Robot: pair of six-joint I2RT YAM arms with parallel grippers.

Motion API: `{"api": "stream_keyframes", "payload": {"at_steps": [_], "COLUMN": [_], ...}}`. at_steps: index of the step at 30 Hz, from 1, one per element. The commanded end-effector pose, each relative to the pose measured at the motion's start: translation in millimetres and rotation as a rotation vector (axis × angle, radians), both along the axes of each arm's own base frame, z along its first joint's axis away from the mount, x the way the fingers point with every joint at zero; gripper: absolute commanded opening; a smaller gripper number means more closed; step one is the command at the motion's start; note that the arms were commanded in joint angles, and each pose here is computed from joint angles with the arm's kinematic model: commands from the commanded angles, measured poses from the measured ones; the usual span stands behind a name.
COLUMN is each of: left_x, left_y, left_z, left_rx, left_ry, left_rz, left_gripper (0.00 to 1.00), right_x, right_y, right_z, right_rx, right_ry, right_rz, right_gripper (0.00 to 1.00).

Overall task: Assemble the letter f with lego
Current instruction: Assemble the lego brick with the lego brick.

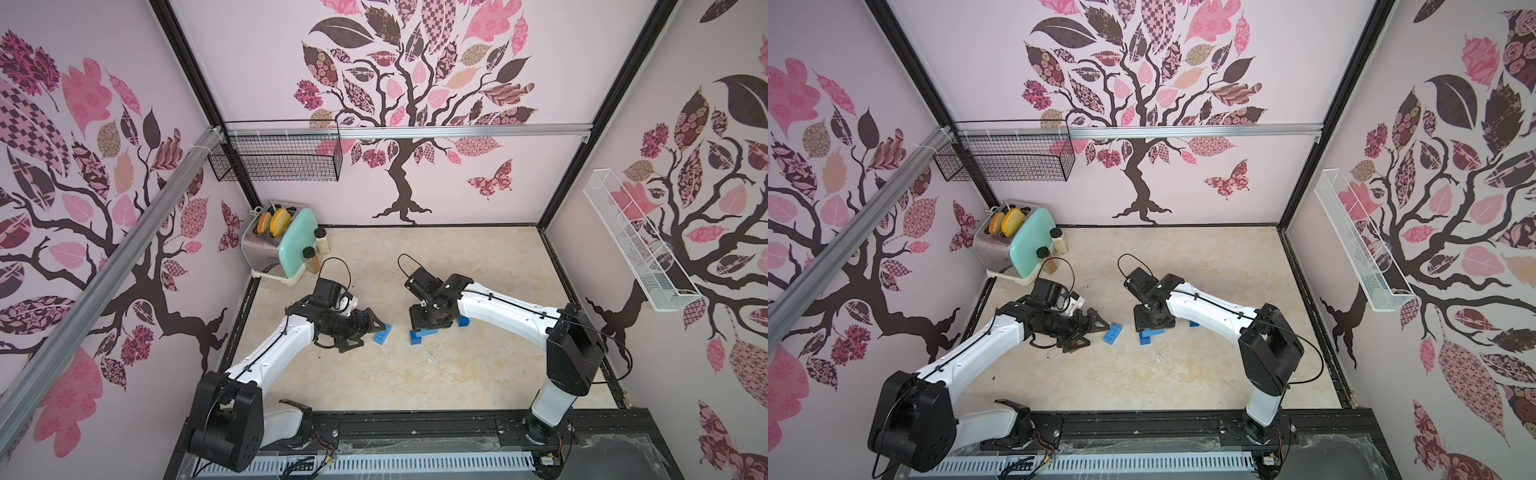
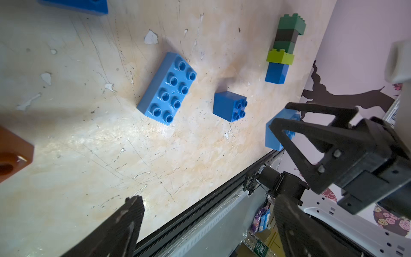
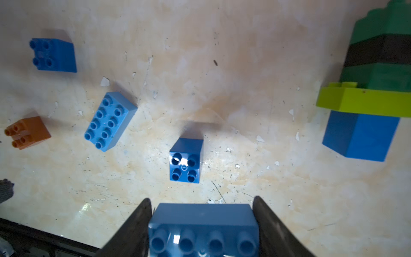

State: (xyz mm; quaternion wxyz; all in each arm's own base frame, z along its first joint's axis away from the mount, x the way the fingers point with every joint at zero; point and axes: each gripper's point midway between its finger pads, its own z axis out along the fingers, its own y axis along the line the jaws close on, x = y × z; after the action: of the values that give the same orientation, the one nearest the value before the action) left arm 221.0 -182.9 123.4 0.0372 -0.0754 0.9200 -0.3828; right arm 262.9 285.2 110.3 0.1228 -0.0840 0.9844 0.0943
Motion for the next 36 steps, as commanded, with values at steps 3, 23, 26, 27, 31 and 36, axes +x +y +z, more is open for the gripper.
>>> {"api": "stream_keyframes", "payload": {"at_steps": [3,23,26,27,31,36], "left_x": [-12,-16,-18,-18,-19,-18], "left_y": [5,26,26,27,27,27], "left_z": [16,-11,-15,-16,-17,-19], "left_rx": [-0.002,0.090,0.094,0.096,0.100,0.103], "left_ry": [-0.091,-0.058,-0.047,-0.045,-0.040,-0.033], "left_rz": [-0.044,0.090,0.093,0.093,0.089,0.088], "left_gripper": [0.95,0.93,0.93,0.93,0.93,0.92], "right_x": [4,5,5,5,5,7], "right_y": [19,19,22,22,23,23], "right_z": [-3,-32,-37,-39,-40,-41], "right_rx": [0.053,0.007,0.012,0.007,0.007,0.002], "right_ry": [-0.014,-0.043,-0.048,-0.048,-0.060,-0.068], "right_rz": [-0.010,-0.071,-0.072,-0.074,-0.079,-0.084], "right_gripper": [0.61,0.61,0.60,0.60,0.60,0.61]}}
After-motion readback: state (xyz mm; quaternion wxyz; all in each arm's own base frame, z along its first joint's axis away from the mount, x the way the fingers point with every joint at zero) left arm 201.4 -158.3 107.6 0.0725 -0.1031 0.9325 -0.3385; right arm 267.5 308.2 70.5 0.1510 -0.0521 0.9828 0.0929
